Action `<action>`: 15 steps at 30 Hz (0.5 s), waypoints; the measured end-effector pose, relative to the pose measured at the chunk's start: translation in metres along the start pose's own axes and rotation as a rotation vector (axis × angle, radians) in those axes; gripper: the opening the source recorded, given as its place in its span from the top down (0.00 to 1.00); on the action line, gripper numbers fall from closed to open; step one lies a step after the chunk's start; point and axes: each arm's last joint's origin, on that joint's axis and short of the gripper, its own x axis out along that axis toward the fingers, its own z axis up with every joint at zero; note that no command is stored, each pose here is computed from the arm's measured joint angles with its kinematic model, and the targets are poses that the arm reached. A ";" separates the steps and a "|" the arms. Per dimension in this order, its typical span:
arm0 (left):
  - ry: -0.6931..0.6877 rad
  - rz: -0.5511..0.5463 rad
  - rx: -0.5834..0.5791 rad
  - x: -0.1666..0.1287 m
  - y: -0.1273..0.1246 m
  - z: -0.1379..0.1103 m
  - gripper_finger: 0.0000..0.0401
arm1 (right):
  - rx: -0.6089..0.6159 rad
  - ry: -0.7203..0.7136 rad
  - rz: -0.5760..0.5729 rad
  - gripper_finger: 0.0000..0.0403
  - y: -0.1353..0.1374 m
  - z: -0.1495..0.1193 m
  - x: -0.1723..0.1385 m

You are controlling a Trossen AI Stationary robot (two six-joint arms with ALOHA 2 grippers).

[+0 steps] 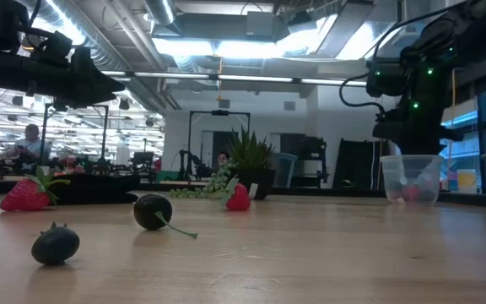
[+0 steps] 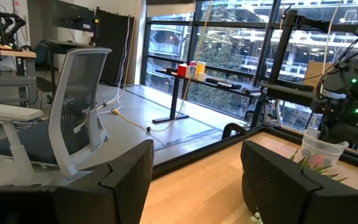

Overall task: Pick and placing Produce into tupperware
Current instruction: Put the top blueberry into the bin, then put the right red strawberry into the bin

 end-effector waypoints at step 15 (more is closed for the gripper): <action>0.000 0.000 0.000 0.000 0.000 0.000 0.41 | 0.000 -0.017 0.008 0.77 0.001 0.002 0.000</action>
